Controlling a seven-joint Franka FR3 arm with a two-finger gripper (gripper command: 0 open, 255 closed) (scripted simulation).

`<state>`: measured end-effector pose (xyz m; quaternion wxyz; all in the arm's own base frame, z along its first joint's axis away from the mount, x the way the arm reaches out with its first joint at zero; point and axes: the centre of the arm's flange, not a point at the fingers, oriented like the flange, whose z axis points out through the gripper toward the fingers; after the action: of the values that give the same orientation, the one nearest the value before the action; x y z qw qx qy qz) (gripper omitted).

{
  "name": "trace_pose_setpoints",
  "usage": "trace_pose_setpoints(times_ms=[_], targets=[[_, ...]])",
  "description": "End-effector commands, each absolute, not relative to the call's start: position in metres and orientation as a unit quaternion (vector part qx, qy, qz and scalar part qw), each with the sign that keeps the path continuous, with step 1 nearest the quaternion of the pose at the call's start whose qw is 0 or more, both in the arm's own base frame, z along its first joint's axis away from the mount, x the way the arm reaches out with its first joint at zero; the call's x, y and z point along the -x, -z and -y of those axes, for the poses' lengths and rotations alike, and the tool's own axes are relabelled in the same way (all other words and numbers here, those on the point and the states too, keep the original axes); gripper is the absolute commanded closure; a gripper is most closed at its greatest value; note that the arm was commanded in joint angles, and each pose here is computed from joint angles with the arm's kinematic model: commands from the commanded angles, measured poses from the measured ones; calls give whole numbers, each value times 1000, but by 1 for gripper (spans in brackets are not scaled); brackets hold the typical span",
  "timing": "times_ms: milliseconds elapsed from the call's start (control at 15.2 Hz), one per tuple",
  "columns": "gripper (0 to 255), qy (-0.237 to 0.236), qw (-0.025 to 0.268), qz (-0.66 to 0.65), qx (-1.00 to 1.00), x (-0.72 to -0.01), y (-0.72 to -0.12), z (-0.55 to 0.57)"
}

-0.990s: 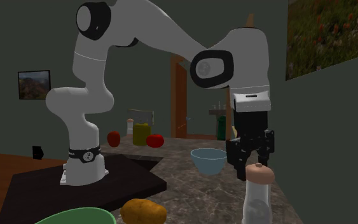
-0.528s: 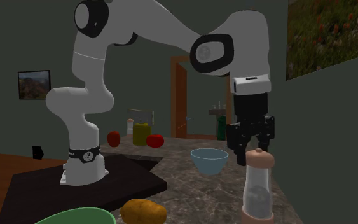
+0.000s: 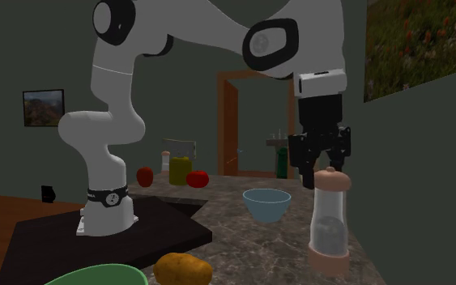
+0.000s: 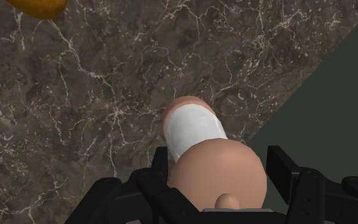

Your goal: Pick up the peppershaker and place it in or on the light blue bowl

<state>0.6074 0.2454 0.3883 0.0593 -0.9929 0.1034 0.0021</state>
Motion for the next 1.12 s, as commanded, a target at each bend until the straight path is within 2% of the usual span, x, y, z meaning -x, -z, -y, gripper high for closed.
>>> trace_pose_setpoints(times_ms=[0,726,1056], targets=[[255,-2,59,-103,993,-607,-400,-245],[255,-2,59,-103,993,-607,-456,-245],[255,-2,59,-103,993,-553,-465,-282]])
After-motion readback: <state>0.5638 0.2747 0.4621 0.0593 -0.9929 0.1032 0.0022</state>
